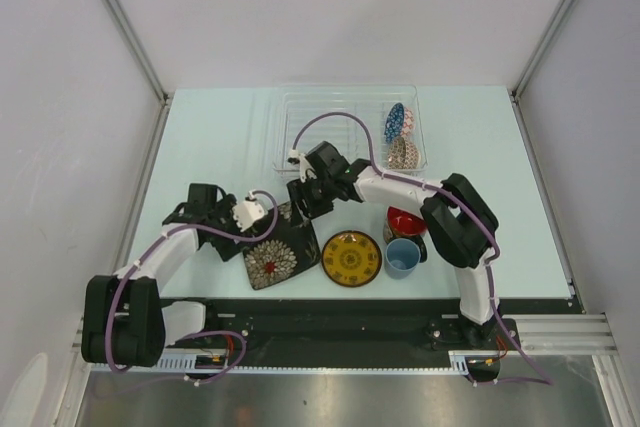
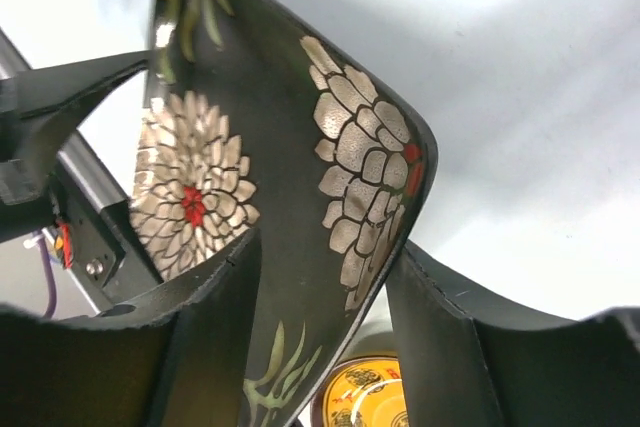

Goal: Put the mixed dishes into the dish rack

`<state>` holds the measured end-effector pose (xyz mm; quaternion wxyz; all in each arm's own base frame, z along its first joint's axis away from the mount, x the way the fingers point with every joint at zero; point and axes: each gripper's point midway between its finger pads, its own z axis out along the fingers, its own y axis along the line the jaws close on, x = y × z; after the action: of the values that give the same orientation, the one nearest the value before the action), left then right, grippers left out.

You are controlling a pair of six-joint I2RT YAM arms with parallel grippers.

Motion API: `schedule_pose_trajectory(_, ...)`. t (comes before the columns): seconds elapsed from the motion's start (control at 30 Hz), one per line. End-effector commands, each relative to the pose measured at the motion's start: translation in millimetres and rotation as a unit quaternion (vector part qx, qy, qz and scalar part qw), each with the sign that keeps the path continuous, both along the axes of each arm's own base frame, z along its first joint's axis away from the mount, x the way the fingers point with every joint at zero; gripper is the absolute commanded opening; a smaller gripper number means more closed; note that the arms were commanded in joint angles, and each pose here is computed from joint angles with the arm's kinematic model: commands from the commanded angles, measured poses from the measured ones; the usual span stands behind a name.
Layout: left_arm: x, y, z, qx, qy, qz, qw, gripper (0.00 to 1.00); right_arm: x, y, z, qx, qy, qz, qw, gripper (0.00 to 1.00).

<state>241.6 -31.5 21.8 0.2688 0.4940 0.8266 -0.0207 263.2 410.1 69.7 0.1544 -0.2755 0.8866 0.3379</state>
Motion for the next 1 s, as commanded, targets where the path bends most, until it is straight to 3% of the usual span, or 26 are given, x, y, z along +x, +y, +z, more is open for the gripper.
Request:
schedule_pose_trajectory(0.0, -24, -25, -11, -0.052, 0.066, -0.011, 0.996, 0.92, -24, 39, 39, 0.054, 0.005, 0.079, 0.995, 0.56)
schedule_pose_trajectory(0.27, -16, -36, -4, -0.059, 0.058, -0.015, 0.996, 0.92, -30, 68, 70, 0.055, -0.022, 0.122, 0.991, 0.51)
schedule_pose_trajectory(0.43, -13, -37, -2, -0.062, 0.053, -0.011, 0.997, 0.92, -31, 69, 60, 0.047, -0.007, 0.124, 0.991, 0.28)
schedule_pose_trajectory(0.77, -6, -41, 4, -0.074, 0.044, -0.005, 0.996, 0.91, -32, 71, 50, 0.033, 0.016, 0.134, 0.990, 0.22)
schedule_pose_trajectory(0.87, -4, -41, 5, -0.076, 0.040, -0.002, 0.996, 0.91, -33, 73, 51, 0.033, 0.019, 0.142, 0.989, 0.03)
schedule_pose_trajectory(0.97, -2, -41, 6, -0.078, 0.040, 0.006, 0.996, 0.91, -31, 71, 50, 0.024, 0.015, 0.141, 0.990, 0.00)
